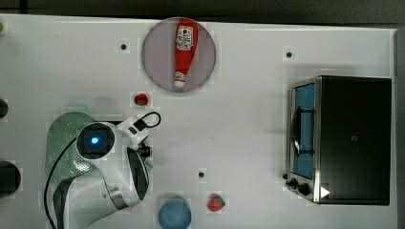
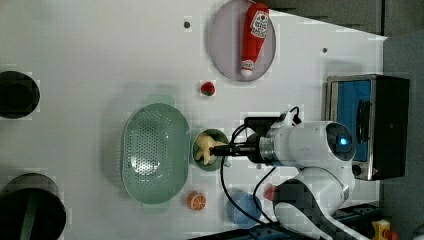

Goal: Pick Banana and place it in mug.

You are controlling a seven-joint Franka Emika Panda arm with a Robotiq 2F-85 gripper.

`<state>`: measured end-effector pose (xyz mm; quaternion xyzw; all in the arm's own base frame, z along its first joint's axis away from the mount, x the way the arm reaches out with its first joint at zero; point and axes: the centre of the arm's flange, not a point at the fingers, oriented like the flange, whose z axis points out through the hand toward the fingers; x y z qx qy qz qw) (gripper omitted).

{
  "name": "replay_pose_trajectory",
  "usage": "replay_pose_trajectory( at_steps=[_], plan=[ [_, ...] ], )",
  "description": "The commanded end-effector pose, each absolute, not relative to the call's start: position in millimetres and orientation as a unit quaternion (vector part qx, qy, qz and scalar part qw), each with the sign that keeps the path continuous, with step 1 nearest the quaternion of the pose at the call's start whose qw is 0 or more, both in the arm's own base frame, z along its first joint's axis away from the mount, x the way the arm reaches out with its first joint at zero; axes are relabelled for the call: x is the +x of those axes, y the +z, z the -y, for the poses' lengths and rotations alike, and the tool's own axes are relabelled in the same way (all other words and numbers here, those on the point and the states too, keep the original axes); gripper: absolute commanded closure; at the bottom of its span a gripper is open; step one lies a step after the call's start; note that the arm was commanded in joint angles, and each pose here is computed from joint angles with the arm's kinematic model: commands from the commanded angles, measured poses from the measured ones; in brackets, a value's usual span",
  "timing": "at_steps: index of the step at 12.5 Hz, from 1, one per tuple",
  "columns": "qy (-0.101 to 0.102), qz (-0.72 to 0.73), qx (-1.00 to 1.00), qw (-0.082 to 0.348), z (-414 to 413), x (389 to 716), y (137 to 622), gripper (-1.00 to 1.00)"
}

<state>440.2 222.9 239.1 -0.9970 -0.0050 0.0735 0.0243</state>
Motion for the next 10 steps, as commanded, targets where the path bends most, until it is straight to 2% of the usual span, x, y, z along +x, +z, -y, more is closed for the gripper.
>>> replay_pose_trajectory(
  at_steps=[1,6,7,8,10],
  plan=[
    [0.004,-0.030,-0.999,0.032,-217.8,458.3,302.4,-1.00],
    [-0.064,-0.120,-0.990,0.025,-128.0,482.7,418.8,-1.00],
    [-0.068,-0.146,-0.987,0.025,-101.7,486.3,444.4,-1.00],
    [-0.062,-0.174,-0.983,0.025,-73.5,487.0,467.6,-1.00],
    [-0.034,-0.221,-0.974,0.024,-22.0,483.4,512.7,-1.00]
  ],
)
